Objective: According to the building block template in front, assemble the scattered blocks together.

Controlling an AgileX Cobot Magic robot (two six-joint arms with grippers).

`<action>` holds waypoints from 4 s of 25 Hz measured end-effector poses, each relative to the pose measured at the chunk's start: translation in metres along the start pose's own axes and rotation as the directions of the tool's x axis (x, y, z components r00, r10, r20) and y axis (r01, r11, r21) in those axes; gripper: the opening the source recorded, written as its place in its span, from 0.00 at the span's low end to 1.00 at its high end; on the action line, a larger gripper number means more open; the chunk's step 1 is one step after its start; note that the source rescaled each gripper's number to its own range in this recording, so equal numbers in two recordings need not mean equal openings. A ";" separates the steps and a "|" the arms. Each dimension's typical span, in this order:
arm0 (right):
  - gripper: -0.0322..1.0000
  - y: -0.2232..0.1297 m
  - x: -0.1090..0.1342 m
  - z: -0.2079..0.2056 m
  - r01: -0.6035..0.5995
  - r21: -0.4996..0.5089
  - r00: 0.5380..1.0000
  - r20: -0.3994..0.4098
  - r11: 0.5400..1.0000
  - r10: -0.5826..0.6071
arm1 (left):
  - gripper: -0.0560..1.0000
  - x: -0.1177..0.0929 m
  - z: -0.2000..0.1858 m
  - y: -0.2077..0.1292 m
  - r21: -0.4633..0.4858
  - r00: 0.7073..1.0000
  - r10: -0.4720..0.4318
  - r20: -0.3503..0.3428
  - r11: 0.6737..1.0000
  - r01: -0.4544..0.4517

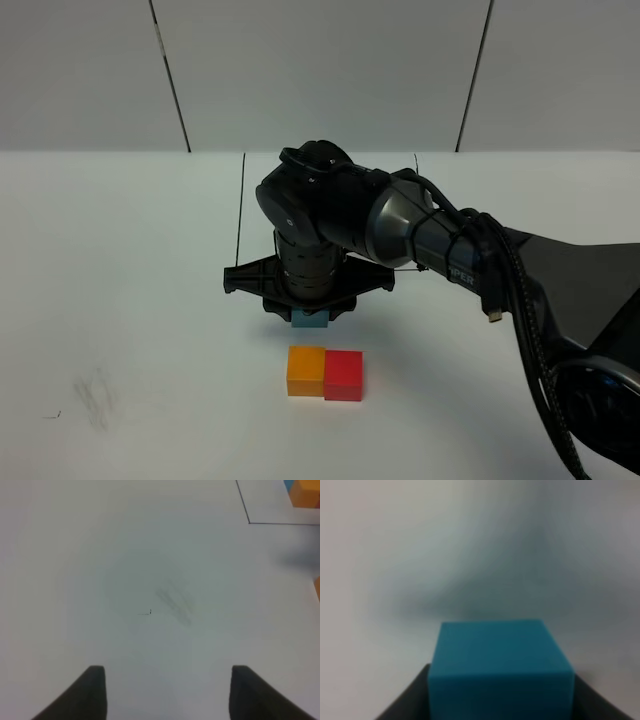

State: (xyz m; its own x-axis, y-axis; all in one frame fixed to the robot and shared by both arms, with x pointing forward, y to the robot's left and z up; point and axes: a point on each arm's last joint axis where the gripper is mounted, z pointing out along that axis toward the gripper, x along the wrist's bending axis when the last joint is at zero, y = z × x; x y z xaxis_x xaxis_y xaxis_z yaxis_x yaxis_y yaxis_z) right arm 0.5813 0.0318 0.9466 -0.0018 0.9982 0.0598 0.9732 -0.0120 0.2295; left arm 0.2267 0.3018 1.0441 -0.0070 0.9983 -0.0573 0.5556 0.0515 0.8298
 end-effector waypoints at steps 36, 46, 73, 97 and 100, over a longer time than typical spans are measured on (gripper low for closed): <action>0.25 -0.007 0.001 0.032 -0.056 0.063 0.998 0.037 0.996 0.054 | 0.25 0.000 0.000 0.000 0.000 1.000 0.001 0.000 1.000 -0.001; 0.25 -0.012 0.002 0.051 -0.069 0.107 0.997 0.049 0.992 0.064 | 0.25 0.000 0.000 0.000 0.000 1.000 0.001 0.000 1.000 -0.001; 0.24 -0.012 0.007 0.055 0.042 0.131 0.999 -0.030 0.991 -0.038 | 0.25 0.000 0.000 0.000 0.000 1.000 0.001 0.000 1.000 -0.001; 0.32 -0.013 0.007 0.056 0.052 0.134 0.998 -0.027 0.990 -0.049 | 0.25 0.000 0.000 0.000 0.000 1.000 0.000 0.000 1.000 0.000; 0.53 -0.011 0.008 0.054 0.093 0.131 0.995 -0.035 0.987 -0.089 | 0.25 0.000 0.000 0.000 0.000 1.000 0.000 0.000 1.000 0.000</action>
State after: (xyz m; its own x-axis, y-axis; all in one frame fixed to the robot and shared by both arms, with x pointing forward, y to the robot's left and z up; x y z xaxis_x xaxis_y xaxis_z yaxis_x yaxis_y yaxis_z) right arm 0.5829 0.0431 0.8917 -0.0965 0.9927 0.0729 0.9905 0.0886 0.1048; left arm 0.2267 0.3018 1.0441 -0.0069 0.9983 -0.0571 0.5556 0.0513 0.8298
